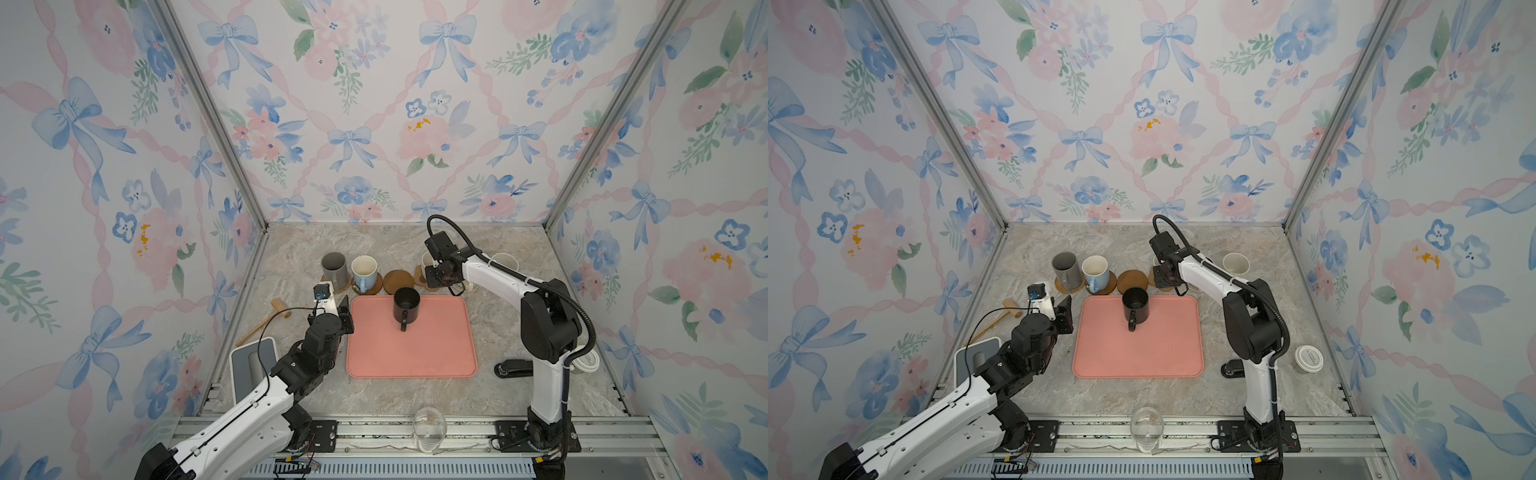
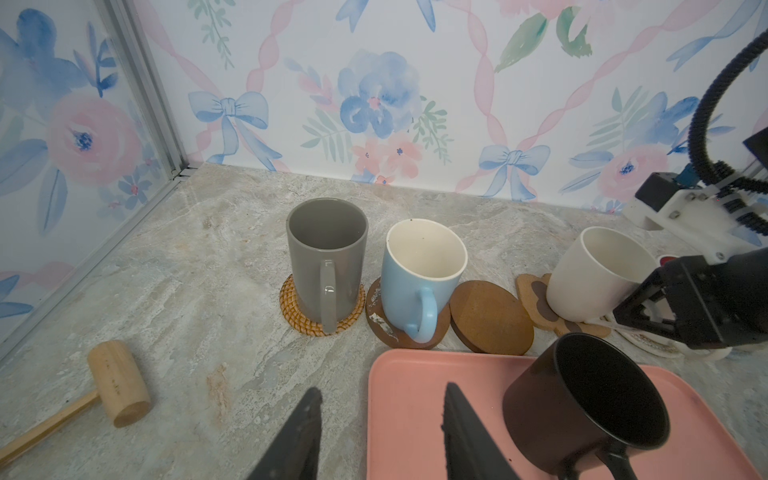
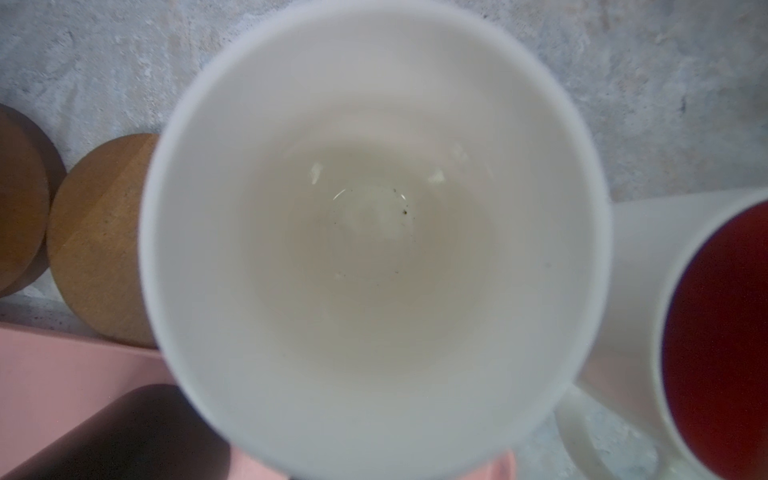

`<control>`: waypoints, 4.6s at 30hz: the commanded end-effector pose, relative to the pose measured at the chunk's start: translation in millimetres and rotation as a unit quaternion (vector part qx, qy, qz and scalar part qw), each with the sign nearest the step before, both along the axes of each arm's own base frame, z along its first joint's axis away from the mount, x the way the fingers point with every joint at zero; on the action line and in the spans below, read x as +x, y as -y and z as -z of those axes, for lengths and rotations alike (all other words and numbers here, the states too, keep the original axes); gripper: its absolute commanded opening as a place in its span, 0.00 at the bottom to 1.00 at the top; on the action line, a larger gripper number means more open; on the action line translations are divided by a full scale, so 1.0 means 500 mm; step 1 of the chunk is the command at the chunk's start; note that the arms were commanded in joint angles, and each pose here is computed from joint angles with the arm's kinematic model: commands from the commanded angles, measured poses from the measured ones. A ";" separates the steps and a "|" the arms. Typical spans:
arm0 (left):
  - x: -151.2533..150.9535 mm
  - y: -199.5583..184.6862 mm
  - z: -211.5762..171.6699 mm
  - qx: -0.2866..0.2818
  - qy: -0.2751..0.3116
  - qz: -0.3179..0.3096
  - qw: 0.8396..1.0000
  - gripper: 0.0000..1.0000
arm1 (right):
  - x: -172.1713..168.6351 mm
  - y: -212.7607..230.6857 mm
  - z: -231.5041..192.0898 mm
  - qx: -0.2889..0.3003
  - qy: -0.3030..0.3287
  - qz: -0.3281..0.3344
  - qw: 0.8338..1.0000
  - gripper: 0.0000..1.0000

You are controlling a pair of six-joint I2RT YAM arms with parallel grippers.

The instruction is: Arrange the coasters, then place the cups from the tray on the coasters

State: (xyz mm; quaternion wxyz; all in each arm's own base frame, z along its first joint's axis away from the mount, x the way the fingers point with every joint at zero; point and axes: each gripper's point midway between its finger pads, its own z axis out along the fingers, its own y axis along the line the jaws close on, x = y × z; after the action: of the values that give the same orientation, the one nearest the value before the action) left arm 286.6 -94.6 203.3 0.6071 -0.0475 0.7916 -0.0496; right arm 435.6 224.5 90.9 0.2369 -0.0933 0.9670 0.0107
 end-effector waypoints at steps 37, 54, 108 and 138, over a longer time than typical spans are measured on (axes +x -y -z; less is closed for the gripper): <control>0.006 0.054 -0.028 -0.032 -0.002 0.061 0.998 0.42 | -0.167 0.043 -0.231 0.049 0.167 0.034 0.984 0.67; 0.006 0.194 -0.009 -0.019 -0.056 0.150 0.987 0.42 | -0.281 0.064 -0.307 0.100 0.226 0.034 0.969 0.73; 0.023 0.379 0.234 0.066 -0.295 0.163 0.939 0.47 | -0.279 0.140 -0.268 0.136 0.251 0.062 0.956 0.84; 0.063 0.363 0.266 0.076 -0.311 0.135 0.938 0.00 | -0.270 0.135 -0.254 0.129 0.238 0.059 0.961 0.84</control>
State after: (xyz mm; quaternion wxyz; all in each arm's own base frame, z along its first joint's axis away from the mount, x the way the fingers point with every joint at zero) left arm 314.1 -280.1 71.3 0.3221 0.0971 0.9394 -0.0657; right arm 298.5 158.0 220.3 0.4725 -0.0072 0.8757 0.0994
